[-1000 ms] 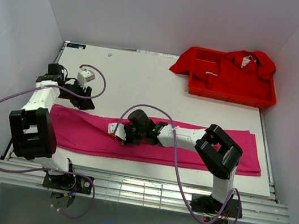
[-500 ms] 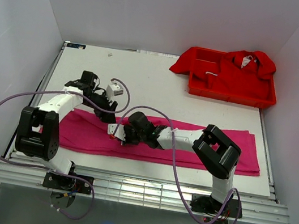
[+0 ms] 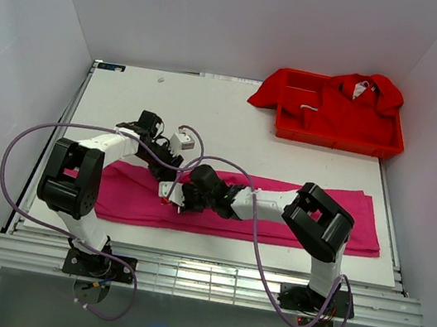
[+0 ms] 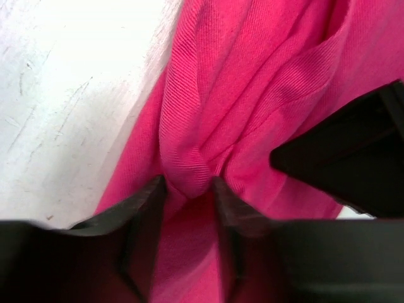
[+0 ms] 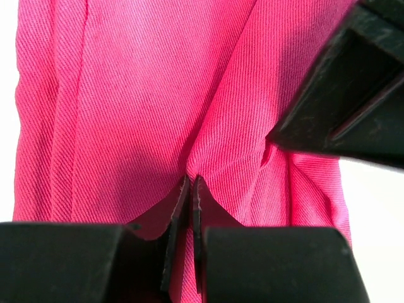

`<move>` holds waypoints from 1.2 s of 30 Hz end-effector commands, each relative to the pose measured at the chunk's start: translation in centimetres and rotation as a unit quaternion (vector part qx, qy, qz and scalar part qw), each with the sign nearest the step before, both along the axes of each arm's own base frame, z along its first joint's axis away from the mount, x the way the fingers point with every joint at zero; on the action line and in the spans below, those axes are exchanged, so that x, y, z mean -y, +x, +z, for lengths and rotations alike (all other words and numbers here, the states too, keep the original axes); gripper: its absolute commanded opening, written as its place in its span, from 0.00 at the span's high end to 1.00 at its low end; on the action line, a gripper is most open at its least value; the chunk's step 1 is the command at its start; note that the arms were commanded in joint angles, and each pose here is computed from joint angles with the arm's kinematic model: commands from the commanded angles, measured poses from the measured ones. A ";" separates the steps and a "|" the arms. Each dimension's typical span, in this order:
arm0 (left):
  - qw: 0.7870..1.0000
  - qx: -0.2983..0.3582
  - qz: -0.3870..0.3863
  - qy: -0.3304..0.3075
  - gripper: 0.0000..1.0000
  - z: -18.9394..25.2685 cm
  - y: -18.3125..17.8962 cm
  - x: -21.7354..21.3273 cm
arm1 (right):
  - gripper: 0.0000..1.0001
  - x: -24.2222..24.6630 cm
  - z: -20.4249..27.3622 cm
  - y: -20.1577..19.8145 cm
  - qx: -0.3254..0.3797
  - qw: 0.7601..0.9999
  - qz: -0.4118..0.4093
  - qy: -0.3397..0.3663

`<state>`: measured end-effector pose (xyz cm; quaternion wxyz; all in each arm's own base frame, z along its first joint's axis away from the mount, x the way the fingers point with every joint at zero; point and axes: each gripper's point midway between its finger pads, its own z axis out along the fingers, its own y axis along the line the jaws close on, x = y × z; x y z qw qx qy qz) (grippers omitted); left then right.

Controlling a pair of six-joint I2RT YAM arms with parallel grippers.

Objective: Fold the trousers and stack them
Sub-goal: Fold the trousers

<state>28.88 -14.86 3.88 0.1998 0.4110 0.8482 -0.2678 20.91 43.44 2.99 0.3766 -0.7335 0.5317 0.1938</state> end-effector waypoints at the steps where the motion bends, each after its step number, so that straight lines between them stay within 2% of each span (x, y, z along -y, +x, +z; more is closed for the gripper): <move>1: 1.000 0.016 0.006 0.017 0.59 -0.2 0.4 -0.5 | 0.92 1.1 -0.2 -0.6 -0.010 1.000 -0.007 -0.012; 4: 1.000 0.013 0.019 0.021 0.73 -0.6 1.1 -0.6 | 0.76 1.2 0.7 -0.5 -0.010 1.000 -0.014 -0.008; 5: 1.000 0.012 0.020 0.021 0.80 -0.6 1.1 -0.5 | 0.60 1.2 1.5 -0.4 -0.007 1.000 -0.019 -0.002; 8: 1.000 0.007 0.025 0.013 0.90 -0.4 1.4 -0.2 | 0.34 1.9 3.3 -0.3 0.002 1.000 -0.030 0.005; 9: 1.000 0.004 0.028 0.011 0.97 -0.3 1.3 -0.1 | 0.27 2.2 3.7 -0.4 0.000 0.999 -0.035 0.006; 10: 0.999 0.004 0.030 0.010 1.00 -0.2 1.4 -0.1 | 0.25 2.5 4.1 -0.5 0.000 0.999 -0.038 0.005; 11: 0.999 0.004 0.030 0.010 1.00 -0.2 1.5 -0.1 | 0.18 2.9 5.2 -0.7 0.001 0.999 -0.040 0.010; 13: 0.999 0.003 0.031 0.007 1.00 0.1 1.5 0.0 | 0.23 3.6 5.7 -1.2 -0.008 0.999 -0.046 0.013; 16: 0.999 0.005 0.033 0.007 1.00 0.5 1.8 0.1 | 0.52 4.4 6.5 -2.3 -0.028 0.998 -0.044 0.020; 17: 0.999 0.003 0.035 0.008 1.00 0.5 1.9 0.1 | 0.64 4.9 6.2 -3.1 -0.042 0.998 -0.037 0.011; 19: 0.999 0.001 0.036 0.006 1.00 0.8 2.2 0.3 | 0.71 5.1 5.9 -3.6 -0.054 0.998 -0.032 0.009; 22: 0.999 -0.007 0.041 0.002 1.00 1.2 2.8 0.5 | 0.71 4.9 5.3 -4.7 -0.077 0.997 -0.006 0.004; 26: 0.999 -0.016 0.043 -0.005 1.00 1.3 3.2 0.9 | 0.59 2.9 5.4 -5.8 -0.112 0.993 0.029 0.011; 28: 0.999 -0.023 0.043 -0.005 1.00 1.3 3.4 1.0 | 0.59 2.3 4.8 -5.3 -0.108 0.994 0.023 0.015; 36: 0.999 -0.013 0.049 0.001 1.00 3.0 5.5 0.5 | 0.62 4.2 -2.7 -3.7 -0.104 0.991 -0.027 -0.085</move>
